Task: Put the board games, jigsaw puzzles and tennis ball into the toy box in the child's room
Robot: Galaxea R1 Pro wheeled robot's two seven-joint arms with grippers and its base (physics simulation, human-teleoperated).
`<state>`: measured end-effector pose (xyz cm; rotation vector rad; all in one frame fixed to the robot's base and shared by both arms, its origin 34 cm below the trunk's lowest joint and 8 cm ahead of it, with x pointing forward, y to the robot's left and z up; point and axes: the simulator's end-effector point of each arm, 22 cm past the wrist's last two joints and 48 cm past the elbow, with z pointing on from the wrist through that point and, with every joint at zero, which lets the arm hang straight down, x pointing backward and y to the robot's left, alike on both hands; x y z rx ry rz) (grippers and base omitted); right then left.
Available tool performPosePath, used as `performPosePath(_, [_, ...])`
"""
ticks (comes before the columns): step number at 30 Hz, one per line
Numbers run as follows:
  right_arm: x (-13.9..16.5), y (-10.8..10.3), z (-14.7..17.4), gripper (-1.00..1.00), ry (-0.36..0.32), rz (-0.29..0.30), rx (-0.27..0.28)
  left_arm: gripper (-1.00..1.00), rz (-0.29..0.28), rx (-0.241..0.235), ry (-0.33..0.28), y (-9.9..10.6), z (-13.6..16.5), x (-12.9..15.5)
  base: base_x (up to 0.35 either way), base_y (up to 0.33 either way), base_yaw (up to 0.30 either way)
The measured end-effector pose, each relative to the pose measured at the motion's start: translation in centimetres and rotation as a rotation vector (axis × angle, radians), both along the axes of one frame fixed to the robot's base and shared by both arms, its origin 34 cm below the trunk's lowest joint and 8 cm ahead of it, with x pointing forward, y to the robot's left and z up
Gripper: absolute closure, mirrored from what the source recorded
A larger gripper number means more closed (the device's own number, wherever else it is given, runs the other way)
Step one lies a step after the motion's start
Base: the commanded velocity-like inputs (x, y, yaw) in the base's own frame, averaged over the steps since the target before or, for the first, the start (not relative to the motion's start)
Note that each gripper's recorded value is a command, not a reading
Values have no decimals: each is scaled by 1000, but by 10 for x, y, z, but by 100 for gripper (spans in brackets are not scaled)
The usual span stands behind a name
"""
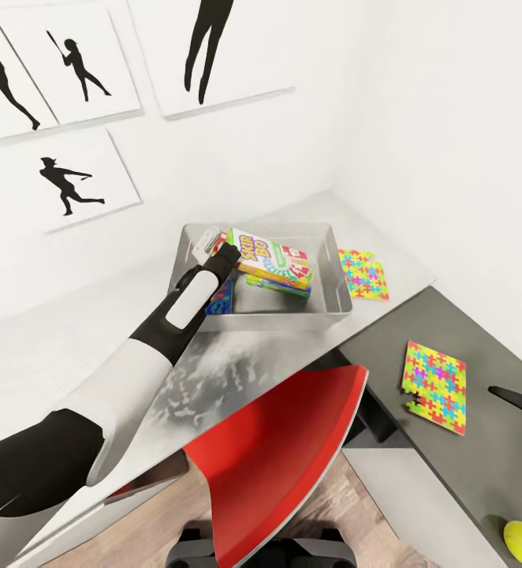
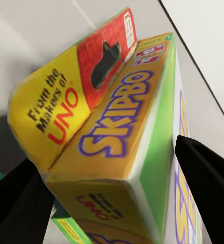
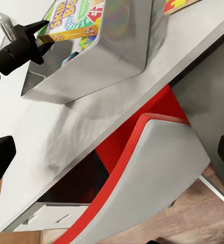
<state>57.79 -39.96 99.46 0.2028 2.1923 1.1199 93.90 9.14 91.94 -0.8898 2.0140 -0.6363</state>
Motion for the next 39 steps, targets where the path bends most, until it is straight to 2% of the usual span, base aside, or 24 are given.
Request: performPosePath(39, [0,0,-3,-100,6,0,1,100,-17,-32,-26,-7,3,3,0,0,0])
